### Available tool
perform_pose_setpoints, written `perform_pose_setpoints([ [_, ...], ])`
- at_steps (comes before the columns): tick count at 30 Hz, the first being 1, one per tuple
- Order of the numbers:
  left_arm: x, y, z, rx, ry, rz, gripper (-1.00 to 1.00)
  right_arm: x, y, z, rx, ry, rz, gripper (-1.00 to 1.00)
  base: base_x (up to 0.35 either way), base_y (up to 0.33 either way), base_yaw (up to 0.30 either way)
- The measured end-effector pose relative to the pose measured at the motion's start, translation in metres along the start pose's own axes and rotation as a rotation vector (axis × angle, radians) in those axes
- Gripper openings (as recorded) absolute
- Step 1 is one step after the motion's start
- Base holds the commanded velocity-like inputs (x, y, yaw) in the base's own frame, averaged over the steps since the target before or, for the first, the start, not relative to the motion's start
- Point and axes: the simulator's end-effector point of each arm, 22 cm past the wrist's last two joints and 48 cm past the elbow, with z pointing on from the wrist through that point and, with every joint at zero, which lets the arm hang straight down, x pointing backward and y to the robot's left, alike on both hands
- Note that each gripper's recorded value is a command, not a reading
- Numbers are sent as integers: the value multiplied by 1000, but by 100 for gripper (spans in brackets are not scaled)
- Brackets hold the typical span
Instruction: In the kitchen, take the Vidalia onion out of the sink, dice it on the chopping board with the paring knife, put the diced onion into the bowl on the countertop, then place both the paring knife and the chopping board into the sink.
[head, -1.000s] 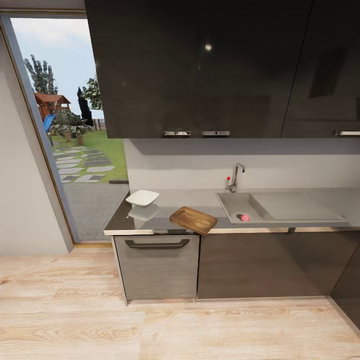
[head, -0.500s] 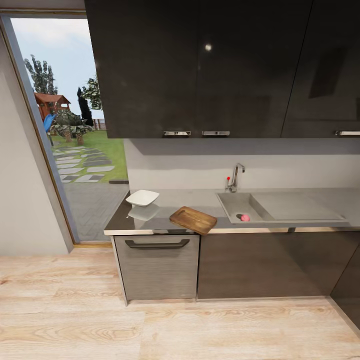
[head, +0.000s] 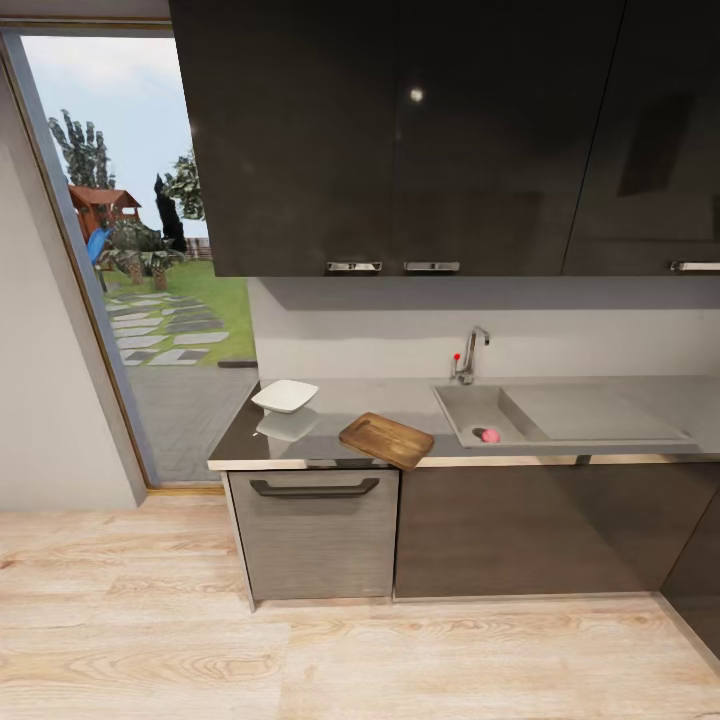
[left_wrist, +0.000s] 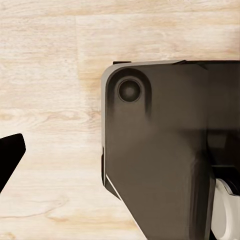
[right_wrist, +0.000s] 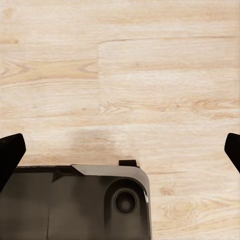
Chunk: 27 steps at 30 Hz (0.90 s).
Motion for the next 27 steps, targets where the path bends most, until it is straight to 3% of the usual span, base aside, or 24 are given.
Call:
perform_pose_setpoints([
  [27,0,0,0,0,0,0,100,0,0,0,0,0,0,100,0,0,0],
])
